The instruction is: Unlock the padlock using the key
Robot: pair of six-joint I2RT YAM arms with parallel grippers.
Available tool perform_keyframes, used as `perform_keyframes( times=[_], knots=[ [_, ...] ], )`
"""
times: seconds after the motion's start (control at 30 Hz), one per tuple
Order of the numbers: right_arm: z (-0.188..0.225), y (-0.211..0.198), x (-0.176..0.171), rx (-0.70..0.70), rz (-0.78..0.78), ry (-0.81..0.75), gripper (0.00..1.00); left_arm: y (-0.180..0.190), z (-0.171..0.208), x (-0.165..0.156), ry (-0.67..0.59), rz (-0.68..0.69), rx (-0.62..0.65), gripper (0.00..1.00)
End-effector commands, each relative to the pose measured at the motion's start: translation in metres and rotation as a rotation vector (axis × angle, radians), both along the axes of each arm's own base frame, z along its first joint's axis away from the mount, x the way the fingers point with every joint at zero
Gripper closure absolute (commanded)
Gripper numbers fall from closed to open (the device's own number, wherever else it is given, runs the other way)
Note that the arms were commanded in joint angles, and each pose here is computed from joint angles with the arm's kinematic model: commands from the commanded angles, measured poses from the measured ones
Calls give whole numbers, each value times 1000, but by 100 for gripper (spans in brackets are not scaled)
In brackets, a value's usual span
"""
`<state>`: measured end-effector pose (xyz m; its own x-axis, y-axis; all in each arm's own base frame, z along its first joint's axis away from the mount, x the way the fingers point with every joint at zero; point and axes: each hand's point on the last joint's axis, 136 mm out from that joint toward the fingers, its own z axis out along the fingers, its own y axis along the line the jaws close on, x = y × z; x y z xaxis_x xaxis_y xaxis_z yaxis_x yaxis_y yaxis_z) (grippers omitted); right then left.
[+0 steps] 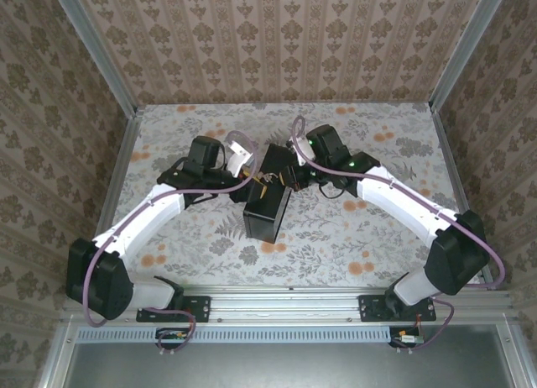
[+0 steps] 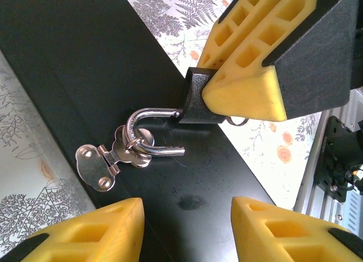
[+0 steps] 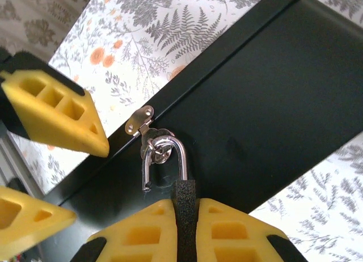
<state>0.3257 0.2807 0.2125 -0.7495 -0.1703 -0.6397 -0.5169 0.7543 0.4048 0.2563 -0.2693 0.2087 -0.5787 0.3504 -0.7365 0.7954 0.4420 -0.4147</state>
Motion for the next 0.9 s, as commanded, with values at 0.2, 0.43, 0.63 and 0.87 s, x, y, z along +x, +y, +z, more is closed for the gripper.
perform_keyframes(
  times=[0.2,0.43,0.63,0.87],
  knots=[
    [10,28,10,229,-348,135,100,-17,-23,-29,183,-59,-47,56],
    [-10,17,12,236,-497,136,100,14,23,8,143,132,-166,56],
    [-6,5,13,180,-515,93,100,36,14,23,122,233,-77,57],
    [-9,-9,13,93,-562,73,100,40,-42,18,171,214,164,57]
  ],
)
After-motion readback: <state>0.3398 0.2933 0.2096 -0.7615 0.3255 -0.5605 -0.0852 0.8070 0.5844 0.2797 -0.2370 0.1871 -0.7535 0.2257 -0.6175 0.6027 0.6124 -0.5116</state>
